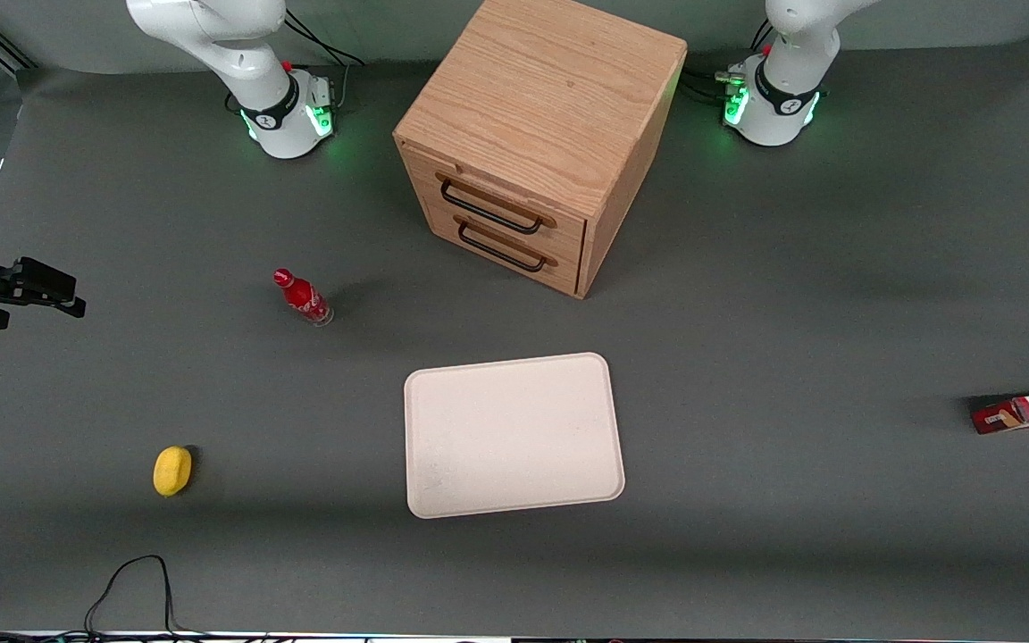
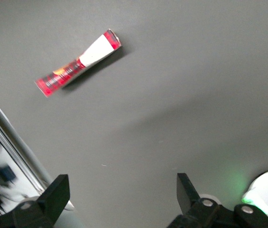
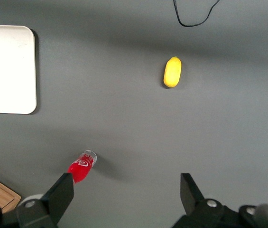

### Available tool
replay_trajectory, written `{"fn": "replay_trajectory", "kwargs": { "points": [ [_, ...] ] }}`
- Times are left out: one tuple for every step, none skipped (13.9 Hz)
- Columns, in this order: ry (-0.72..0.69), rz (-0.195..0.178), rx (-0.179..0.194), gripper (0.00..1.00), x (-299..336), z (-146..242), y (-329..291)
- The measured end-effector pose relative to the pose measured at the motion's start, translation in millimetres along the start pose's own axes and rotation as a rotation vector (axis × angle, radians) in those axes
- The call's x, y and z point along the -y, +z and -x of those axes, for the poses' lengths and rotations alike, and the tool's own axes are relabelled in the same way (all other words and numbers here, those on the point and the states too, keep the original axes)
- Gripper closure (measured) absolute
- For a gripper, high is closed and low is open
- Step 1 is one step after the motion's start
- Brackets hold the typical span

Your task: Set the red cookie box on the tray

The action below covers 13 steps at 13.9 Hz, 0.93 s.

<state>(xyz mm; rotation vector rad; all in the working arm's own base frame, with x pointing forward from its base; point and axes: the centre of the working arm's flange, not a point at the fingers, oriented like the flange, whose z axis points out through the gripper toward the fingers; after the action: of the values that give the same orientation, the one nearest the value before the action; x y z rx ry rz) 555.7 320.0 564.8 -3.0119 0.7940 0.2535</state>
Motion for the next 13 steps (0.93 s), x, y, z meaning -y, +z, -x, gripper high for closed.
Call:
{"fn": "replay_trajectory", "kwargs": {
  "points": [
    [0.093,-0.005,-0.005,0.0,23,8,7],
    [0.171,-0.01,-0.01,0.0,44,16,16],
    [0.236,-0.019,-0.015,0.0,60,24,23],
    [0.303,-0.028,-0.019,0.0,71,29,29],
    [0.375,-0.04,-0.021,0.0,78,31,31],
    [0.444,-0.047,-0.022,0.0,80,30,32],
    [0.497,-0.048,-0.021,0.0,80,28,33],
    [0.536,-0.043,-0.021,0.0,80,25,36],
    [0.566,-0.04,-0.021,0.0,82,21,43],
    [0.609,-0.05,-0.023,0.01,86,14,54],
    [0.662,-0.062,-0.024,0.0,89,6,69],
    [0.709,-0.067,-0.026,0.0,91,-4,87],
    [0.744,-0.067,-0.028,0.0,91,-13,105]
  ]
}}
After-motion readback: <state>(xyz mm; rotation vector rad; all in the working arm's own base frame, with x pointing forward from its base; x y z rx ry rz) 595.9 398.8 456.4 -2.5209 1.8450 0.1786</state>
